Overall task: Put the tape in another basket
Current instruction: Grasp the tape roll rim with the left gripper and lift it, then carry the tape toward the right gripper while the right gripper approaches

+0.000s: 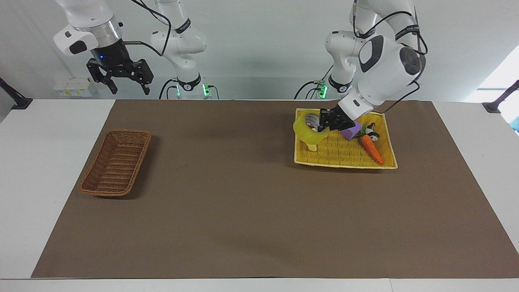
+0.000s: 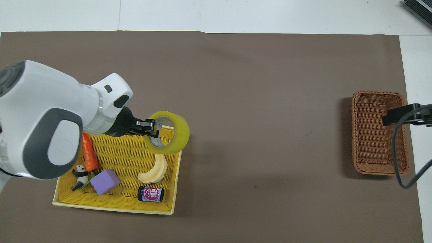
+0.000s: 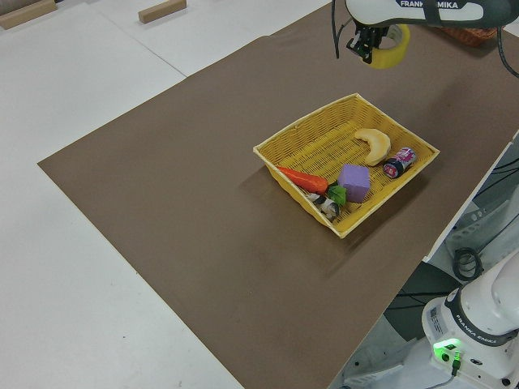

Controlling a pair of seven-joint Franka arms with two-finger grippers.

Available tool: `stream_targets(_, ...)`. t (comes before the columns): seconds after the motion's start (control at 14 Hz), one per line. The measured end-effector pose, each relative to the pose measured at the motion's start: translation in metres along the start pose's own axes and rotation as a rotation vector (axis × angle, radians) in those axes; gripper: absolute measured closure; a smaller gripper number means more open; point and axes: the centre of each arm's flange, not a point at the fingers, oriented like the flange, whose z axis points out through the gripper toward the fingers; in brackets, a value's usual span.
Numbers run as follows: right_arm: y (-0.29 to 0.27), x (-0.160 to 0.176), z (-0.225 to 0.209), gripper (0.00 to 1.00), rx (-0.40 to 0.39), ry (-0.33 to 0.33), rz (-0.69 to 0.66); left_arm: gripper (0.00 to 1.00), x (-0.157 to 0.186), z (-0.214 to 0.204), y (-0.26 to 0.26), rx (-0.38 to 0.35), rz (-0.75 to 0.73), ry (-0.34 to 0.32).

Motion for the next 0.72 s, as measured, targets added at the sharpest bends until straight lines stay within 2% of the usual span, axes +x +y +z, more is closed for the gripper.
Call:
stream_targets(0.14, -0.010, 0.001, -0.001, 0.00, 0.053, 0.011, -0.013, 0.78, -0.012, 0.018, 0.051, -0.040, 0.025, -0.010)
stream_targets(0.36, -0.039, 0.017, 0.022, 0.00, 0.130, 0.063, -0.012, 0.78, -0.020, 0.027, 0.100, -0.173, -0.055, 0.032)
stream_targets(0.5, -0.066, 0.023, 0.046, 0.00, 0.184, 0.040, 0.026, 0.78, -0.026, 0.030, 0.129, -0.256, -0.116, 0.054)
stream_targets(0.72, -0.095, 0.030, 0.067, 0.00, 0.363, -0.025, 0.113, 0.78, -0.037, 0.036, 0.164, -0.364, -0.213, 0.063)
